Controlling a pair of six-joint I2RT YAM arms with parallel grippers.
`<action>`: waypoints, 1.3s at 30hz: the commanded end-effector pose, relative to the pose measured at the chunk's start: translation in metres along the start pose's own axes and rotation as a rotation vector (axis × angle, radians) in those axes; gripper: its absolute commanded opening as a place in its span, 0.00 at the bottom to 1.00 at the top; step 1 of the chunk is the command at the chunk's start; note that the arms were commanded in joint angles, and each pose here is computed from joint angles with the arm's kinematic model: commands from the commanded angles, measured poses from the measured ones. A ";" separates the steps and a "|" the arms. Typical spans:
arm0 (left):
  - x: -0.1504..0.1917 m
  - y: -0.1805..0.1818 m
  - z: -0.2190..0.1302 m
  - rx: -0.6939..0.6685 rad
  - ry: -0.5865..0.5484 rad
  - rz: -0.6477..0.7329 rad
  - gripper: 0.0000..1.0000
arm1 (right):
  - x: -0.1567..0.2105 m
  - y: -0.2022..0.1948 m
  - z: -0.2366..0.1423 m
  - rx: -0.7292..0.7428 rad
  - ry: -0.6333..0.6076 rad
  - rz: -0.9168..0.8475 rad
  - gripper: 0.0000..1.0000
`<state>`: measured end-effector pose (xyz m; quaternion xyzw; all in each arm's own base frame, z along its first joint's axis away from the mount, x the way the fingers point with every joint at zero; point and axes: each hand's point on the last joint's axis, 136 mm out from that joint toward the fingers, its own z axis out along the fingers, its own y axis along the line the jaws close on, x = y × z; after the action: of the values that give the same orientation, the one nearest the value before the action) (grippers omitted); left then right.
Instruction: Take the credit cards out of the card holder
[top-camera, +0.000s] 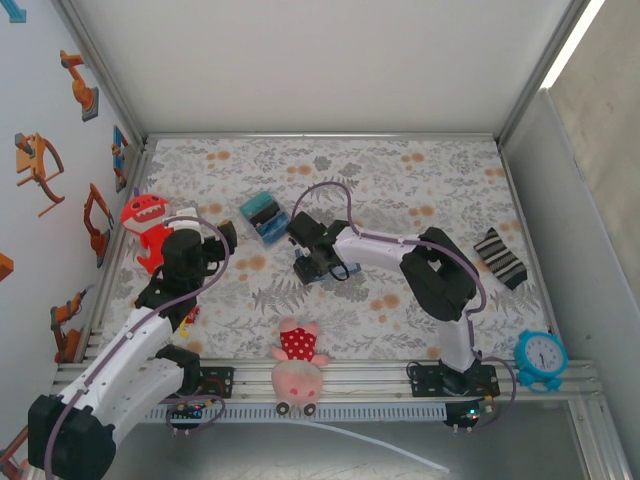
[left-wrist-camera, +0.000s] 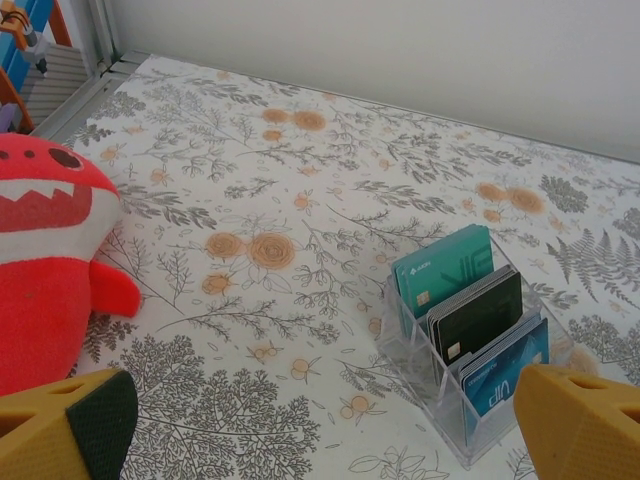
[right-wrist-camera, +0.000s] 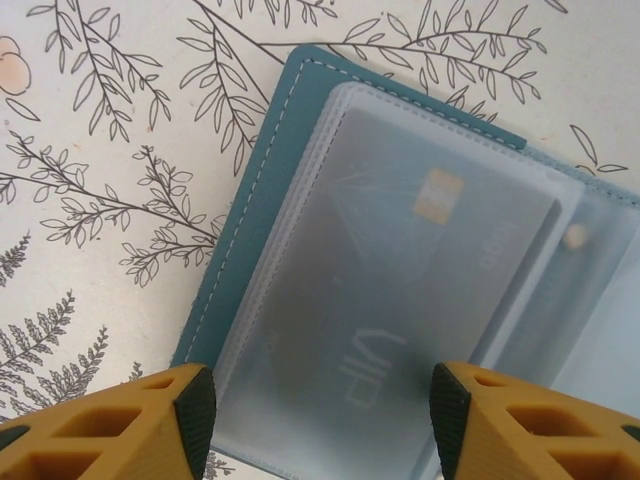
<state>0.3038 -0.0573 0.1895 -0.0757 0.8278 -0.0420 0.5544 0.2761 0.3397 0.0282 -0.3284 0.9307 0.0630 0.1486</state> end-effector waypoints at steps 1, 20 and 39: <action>-0.002 0.003 0.000 -0.019 0.004 -0.011 0.97 | 0.002 0.004 0.003 0.005 0.014 0.008 0.60; -0.003 0.003 -0.001 -0.019 0.019 0.000 0.97 | 0.016 0.007 0.017 -0.018 0.048 0.016 0.46; -0.027 -0.011 -0.020 0.068 -0.020 0.006 0.97 | -0.009 -0.019 -0.024 0.112 -0.091 0.057 0.30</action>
<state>0.2972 -0.0636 0.2079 -0.0599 0.8269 -0.0645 0.5554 0.2848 0.3361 0.0364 -0.3075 0.9329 0.0494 0.1807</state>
